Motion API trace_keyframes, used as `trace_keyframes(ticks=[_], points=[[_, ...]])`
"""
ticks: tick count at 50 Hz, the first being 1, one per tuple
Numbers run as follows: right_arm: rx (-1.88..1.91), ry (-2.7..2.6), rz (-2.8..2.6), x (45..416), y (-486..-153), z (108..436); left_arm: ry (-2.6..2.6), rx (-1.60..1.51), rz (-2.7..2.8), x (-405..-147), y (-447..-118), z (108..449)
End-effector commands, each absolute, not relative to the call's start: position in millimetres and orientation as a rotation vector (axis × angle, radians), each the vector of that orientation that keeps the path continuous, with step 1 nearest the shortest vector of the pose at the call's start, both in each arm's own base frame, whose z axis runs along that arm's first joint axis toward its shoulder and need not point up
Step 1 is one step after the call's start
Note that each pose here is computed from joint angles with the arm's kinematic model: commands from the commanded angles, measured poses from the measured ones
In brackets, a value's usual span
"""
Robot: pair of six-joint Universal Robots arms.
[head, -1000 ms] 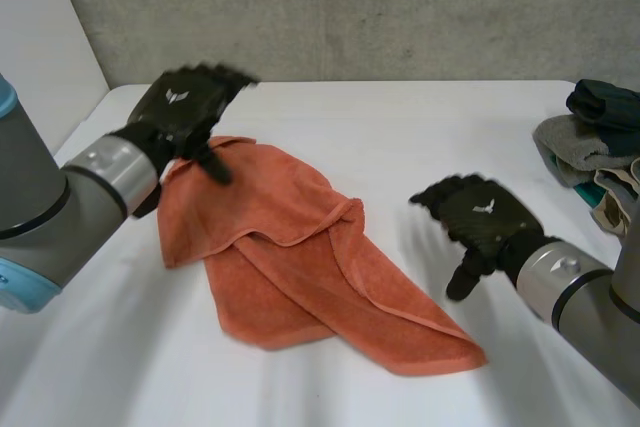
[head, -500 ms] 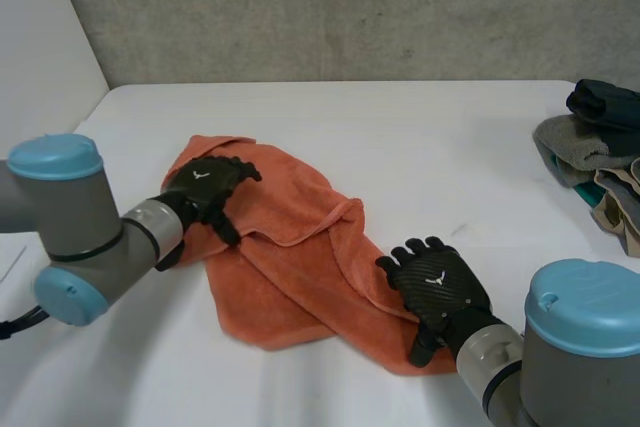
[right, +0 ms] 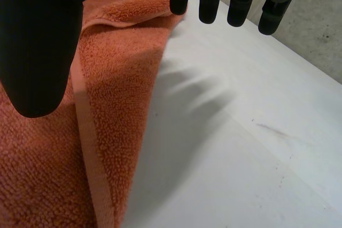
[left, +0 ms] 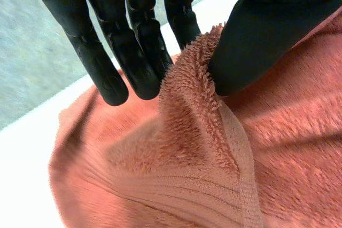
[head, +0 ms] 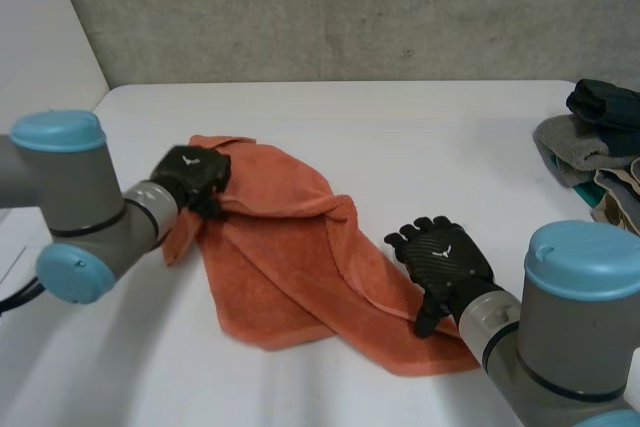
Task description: Fold the laundry.
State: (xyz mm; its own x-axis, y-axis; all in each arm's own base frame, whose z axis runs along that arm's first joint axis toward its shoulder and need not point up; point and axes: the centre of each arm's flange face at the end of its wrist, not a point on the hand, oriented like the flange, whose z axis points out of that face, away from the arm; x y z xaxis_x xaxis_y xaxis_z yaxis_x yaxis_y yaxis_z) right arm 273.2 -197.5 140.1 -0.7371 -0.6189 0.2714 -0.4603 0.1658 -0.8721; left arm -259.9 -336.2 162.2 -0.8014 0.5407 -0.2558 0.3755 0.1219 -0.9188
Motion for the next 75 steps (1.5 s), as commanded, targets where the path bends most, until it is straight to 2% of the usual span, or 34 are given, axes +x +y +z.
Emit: trace_keyframes(ticks=[1,7,18,24,33,37,40,43,44,47,51,55,58,62,66,70,71,74,75], points=[[-0.947,2.33,-1.518,274,-198,154,-2.144,-0.916,1.922,-250,-316,220],[-0.707,2.329,-1.353,286,-188,158,-2.016,-0.942,2.081,-242,-287,273],[-0.724,2.34,-1.387,307,-191,133,-1.801,-0.894,2.26,-227,-240,352],[-0.688,2.368,-1.494,310,-204,127,-1.729,-0.822,2.32,-218,-228,375],[-0.769,2.332,-1.588,310,-209,125,-1.722,-0.655,2.356,-196,-238,388],[-0.776,2.222,-1.716,314,-218,146,-1.742,-0.655,2.33,-194,-246,381],[-0.774,2.124,-1.919,309,-243,178,-1.783,-0.662,2.314,-189,-264,370],[-0.761,1.99,-2.209,299,-279,226,-1.778,-0.65,2.377,-180,-294,369],[-0.763,1.871,-2.4,295,-297,262,-1.752,-0.632,2.427,-174,-311,373],[-0.756,1.752,-2.563,293,-311,299,-1.639,-0.618,2.54,-168,-344,390],[-0.659,1.458,-2.77,293,-329,370,-1.449,-0.587,2.672,-166,-372,425],[-0.633,1.293,-2.799,296,-342,395,-1.295,-0.522,2.709,-168,-381,454],[-0.646,1.222,-2.813,296,-350,399,-1.249,-0.472,2.701,-168,-382,462],[-0.623,1.153,-2.883,283,-371,398,-1.24,-0.434,2.658,-166,-382,454],[-0.632,1.266,-2.837,268,-385,373,-1.299,-0.467,2.593,-169,-373,429],[-0.727,1.451,-2.67,262,-386,326,-1.434,-0.535,2.449,-175,-359,379],[-0.8,1.527,-2.571,264,-381,302,-1.5,-0.557,2.378,-178,-352,354],[-0.913,1.63,-2.421,265,-372,265,-1.593,-0.592,2.276,-181,-343,315],[-0.987,1.688,-2.319,266,-364,240,-1.658,-0.604,2.217,-182,-337,289]])
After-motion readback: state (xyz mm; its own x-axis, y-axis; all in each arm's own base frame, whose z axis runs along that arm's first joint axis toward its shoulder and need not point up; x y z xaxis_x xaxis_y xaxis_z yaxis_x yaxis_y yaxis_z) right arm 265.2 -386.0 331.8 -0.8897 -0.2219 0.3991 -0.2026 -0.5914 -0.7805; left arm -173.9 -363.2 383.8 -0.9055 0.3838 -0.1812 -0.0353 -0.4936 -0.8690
